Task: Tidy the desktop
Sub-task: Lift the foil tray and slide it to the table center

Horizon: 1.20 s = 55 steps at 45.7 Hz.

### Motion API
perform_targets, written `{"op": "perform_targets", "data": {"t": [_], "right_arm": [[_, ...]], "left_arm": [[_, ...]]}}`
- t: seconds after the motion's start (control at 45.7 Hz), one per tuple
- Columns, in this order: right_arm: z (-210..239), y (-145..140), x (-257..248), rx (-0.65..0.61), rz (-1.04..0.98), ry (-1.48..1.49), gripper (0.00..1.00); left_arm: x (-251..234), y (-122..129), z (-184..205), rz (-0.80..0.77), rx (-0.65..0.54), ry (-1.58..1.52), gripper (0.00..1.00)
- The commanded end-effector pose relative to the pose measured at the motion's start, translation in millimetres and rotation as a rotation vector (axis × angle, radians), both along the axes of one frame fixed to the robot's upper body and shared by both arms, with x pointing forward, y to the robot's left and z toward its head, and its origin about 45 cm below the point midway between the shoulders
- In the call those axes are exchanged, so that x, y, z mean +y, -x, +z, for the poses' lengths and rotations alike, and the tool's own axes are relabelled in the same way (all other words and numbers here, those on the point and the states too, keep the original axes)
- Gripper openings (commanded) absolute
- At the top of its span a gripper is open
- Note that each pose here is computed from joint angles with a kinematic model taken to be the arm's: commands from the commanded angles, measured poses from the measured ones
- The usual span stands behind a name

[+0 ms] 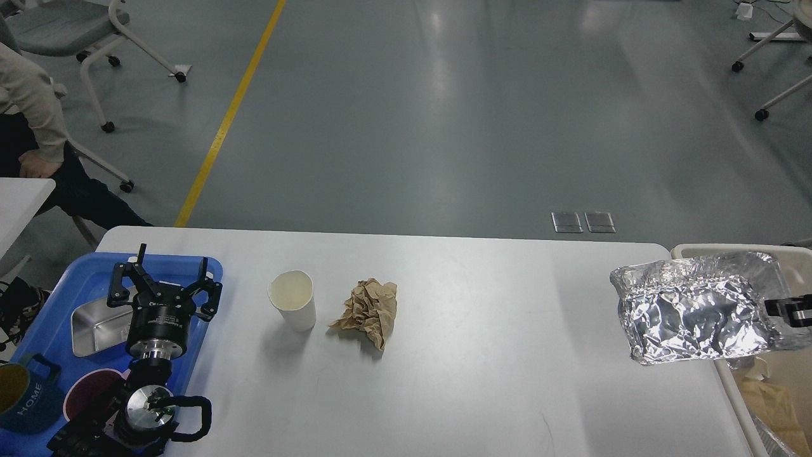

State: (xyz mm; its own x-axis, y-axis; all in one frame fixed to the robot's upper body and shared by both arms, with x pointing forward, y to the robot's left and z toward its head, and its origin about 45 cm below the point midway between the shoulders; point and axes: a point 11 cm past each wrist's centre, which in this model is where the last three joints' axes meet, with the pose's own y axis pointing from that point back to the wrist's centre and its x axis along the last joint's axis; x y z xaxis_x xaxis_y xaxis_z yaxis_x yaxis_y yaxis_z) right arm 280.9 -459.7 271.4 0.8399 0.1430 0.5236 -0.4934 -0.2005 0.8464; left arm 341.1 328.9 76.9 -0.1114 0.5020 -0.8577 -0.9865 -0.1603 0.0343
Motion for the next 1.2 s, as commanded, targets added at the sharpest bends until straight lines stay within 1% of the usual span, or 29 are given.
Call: {"op": "perform_targets", "data": {"t": [0.0,0.131,0.263,0.525,0.679,0.81,1.051,1.182], "right_arm": [[-12.2,-8.8,24.2,0.032,0.037,-0.053,0.0],[-16.9,-24.2,56.5,0.035,0.096,-0.114,0.0],[-25.4,-43.9,80.0,0.035,0.117,-0.158,0.0],[-39.1,-71.2,120.7,0.033,0.147,-0.214,0.0],[-43.4,-83.9,135.3,0.029,0.146,-0.225,0.0],[-56.9,-95.3,150.2,0.038,0.128,-0.24,0.0],[-77.2,-107.1,178.1,0.057,0.111,-0.252,0.0],[-80.2,-116.2,191.1,0.057,0.099,-0.269,0.0]], "left_arm": [[1.6,-0.2,1.0,0.005,-0.004,-0.002,0.96],[1.3,-0.4,1.4,0.005,-0.005,-0.001,0.96],[2.1,0.2,1.0,0.005,-0.004,-0.003,0.96],[4.4,0.3,1.3,0.008,-0.002,-0.008,0.96],[3.0,-0.3,2.2,0.002,-0.004,-0.008,0.96],[3.3,-0.5,2.8,0.001,-0.006,-0.01,0.96],[5.7,-0.5,3.6,0.0,-0.006,-0.02,0.96],[6.6,-0.5,3.5,0.002,-0.004,-0.022,0.96]]}}
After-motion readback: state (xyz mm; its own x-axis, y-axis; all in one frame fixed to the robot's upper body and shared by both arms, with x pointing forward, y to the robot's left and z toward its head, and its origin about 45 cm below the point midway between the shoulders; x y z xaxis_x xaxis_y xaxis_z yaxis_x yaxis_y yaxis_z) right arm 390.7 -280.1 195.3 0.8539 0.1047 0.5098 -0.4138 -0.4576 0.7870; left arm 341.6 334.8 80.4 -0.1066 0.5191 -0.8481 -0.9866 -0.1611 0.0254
